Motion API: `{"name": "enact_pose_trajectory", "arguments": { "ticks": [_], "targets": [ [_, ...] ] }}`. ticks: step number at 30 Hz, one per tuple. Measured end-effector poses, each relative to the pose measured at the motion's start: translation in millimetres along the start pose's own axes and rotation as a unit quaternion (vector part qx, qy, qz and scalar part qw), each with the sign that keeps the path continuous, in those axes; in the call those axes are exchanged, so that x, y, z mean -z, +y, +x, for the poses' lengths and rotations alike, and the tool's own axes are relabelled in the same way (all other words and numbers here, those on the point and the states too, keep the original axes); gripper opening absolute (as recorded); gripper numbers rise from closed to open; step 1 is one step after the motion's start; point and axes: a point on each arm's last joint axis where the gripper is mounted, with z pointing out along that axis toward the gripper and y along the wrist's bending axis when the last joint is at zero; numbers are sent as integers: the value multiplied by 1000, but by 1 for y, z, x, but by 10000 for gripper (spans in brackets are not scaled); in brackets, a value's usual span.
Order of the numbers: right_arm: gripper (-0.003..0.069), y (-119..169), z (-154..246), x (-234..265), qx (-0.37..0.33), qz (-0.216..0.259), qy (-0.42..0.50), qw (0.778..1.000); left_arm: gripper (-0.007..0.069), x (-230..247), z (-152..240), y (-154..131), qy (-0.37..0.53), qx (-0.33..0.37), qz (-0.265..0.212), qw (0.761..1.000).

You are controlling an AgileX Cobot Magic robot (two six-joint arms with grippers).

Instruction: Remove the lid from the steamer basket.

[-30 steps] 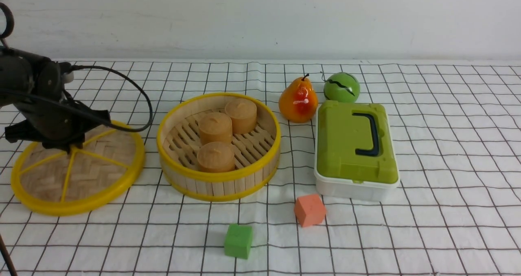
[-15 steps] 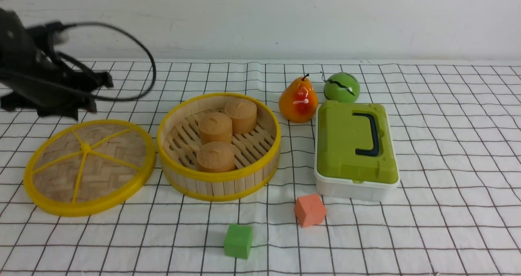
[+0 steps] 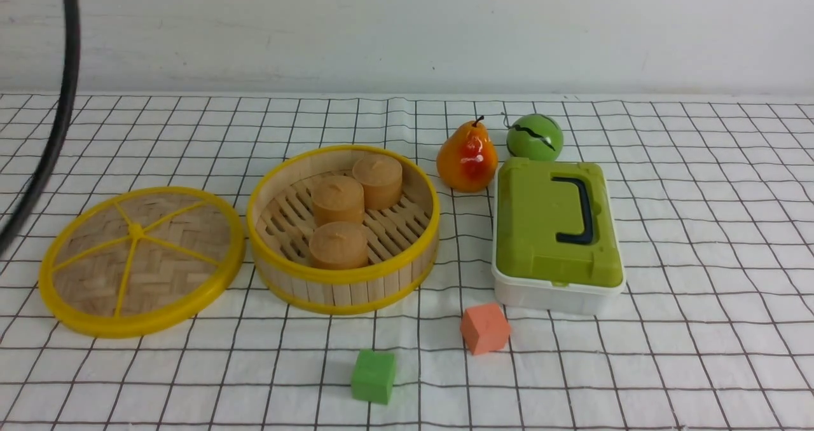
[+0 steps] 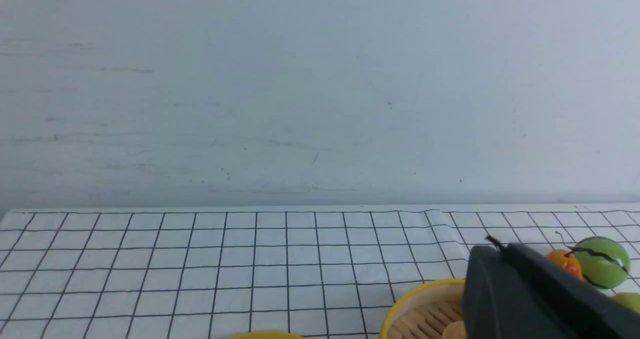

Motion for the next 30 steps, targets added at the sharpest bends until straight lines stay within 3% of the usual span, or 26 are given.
{"name": "enact_pose_trajectory", "arguments": {
  "ticks": [9,19,24,30],
  "targets": [
    [240,0,0,0,0,0,0,1000,-13,45,90,-4,18,2,23,1000],
    [240,0,0,0,0,0,0,1000,-13,46,178,-1,135,15,29,990],
    [240,0,0,0,0,0,0,1000,-13,60,202,-2,99,5,37,994],
    [240,0,0,0,0,0,0,1000,-13,83,238,3,-8,11,36,999]
  ]
}}
